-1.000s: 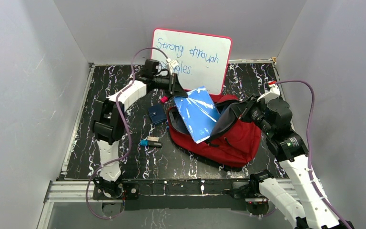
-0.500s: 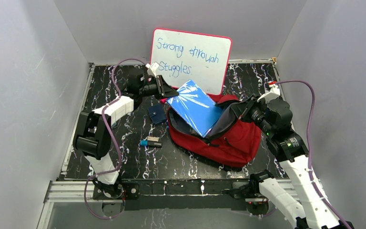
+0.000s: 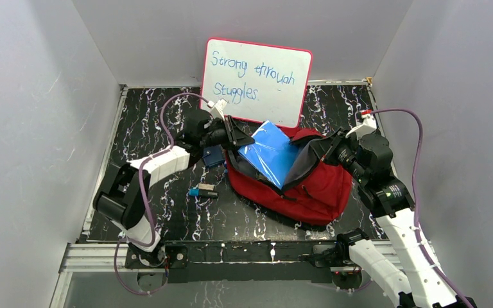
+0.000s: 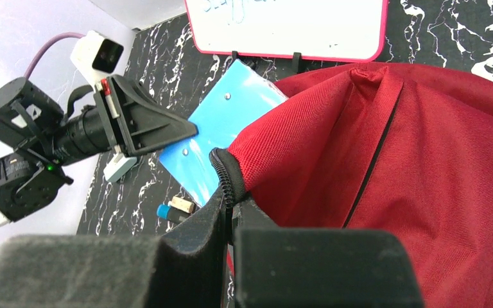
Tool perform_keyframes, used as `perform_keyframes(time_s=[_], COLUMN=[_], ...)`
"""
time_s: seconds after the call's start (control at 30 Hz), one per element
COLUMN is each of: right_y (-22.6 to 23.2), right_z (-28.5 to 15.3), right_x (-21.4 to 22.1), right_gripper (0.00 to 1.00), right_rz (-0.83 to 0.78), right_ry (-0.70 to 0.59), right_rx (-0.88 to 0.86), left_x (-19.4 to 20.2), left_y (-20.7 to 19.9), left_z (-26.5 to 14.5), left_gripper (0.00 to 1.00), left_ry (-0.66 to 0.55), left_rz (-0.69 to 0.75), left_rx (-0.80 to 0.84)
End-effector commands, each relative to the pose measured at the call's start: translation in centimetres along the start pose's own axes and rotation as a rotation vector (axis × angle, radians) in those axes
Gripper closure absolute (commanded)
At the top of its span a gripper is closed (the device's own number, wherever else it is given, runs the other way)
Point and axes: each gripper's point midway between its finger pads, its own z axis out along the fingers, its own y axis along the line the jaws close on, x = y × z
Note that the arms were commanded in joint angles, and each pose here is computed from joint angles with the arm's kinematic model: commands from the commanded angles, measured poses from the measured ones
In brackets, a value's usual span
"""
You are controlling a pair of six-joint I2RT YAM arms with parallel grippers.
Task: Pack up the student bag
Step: Place the files in the student bag.
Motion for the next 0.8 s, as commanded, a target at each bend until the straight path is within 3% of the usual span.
perform_keyframes(time_s=[0.0, 0.77], right_y=[1.3, 1.4], right_z=[-0.3, 0.3], right_x=[-1.5, -1.1], right_gripper=[0.98, 0.98], right_rz=[0.003, 0.016], right_ry=[-0.059, -0.034], right_rx=[-0.05, -0.059], left_x=[1.1, 11.7], left_y=[-3.2, -5.2], left_z=[-0.7, 3.3], left_gripper=[1.0, 1.0], left_ry=[-0.044, 0.141], left_rz=[0.054, 0.083], left_rx=[0.039, 0.059])
